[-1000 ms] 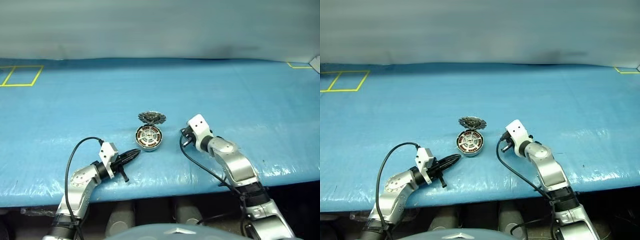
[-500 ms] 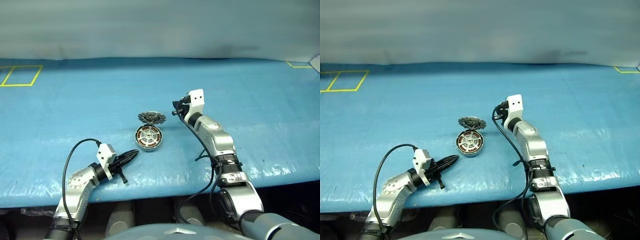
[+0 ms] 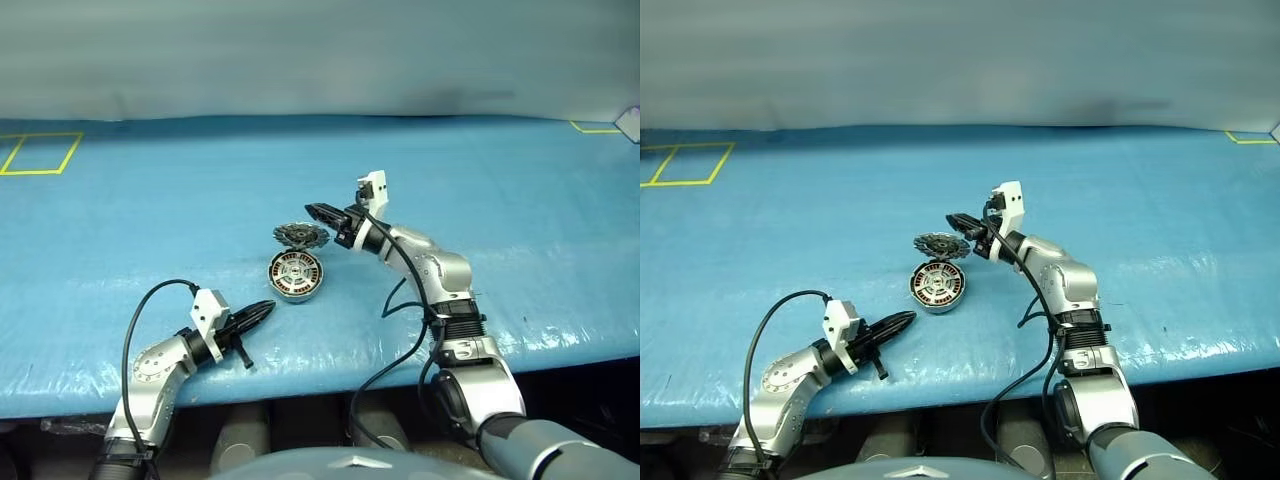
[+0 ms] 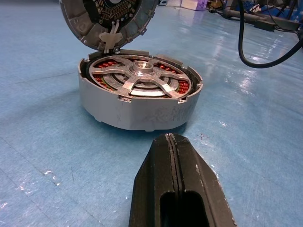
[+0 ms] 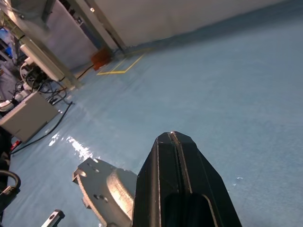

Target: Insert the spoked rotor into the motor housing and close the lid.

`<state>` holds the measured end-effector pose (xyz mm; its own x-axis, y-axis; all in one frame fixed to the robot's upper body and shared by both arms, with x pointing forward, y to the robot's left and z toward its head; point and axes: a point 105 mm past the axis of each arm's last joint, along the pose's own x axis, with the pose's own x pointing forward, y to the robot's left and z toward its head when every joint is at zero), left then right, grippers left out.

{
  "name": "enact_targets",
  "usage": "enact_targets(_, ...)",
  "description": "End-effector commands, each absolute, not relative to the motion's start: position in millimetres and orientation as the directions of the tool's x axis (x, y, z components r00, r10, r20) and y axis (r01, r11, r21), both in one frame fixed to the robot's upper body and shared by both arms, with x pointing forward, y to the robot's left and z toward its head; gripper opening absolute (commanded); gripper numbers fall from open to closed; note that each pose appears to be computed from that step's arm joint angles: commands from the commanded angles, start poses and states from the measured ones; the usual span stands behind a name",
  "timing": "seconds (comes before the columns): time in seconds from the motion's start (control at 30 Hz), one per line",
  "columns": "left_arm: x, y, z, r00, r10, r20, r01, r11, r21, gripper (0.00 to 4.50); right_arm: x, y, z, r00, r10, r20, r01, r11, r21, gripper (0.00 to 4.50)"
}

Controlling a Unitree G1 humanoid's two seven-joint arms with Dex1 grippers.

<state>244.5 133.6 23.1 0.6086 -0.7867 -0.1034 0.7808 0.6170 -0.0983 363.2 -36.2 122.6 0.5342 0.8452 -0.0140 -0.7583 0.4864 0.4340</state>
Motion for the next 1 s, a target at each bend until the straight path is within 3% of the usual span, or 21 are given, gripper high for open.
enact_targets(0.03,247.2,138.6,33.3,0.636,-0.769,-0.068,0.766,0.640,-0.066,0.00,350.1,-24.1,134.0,0.445,0.896,0.013,-0.829,0.406,0.384,0.01)
enact_targets(0.27,249.0,152.1,34.9,0.690,-0.721,-0.065,0.719,0.693,-0.057,0.00,320.9,-15.3,115.3,0.332,0.941,-0.060,-0.893,0.335,0.300,0.01)
enact_targets(0.43,247.0,158.1,33.8,0.706,-0.704,-0.070,0.702,0.710,-0.062,0.00,304.3,-14.3,85.3,0.287,0.935,-0.210,-0.917,0.331,0.222,0.01)
enact_targets(0.53,246.3,159.0,35.6,0.707,-0.704,-0.066,0.702,0.710,-0.062,0.00,302.3,-16.3,64.3,0.305,0.908,-0.288,-0.914,0.364,0.179,0.01)
enact_targets(0.77,245.9,156.6,37.9,0.696,-0.715,-0.063,0.713,0.699,-0.057,0.00,306.2,-15.7,45.6,0.375,0.865,-0.332,-0.882,0.443,0.158,0.01)
enact_targets(1.0,246.5,146.9,40.2,0.670,-0.741,-0.049,0.739,0.672,-0.057,0.00,316.1,-22.4,53.2,0.458,0.847,-0.270,-0.862,0.497,0.097,0.01)
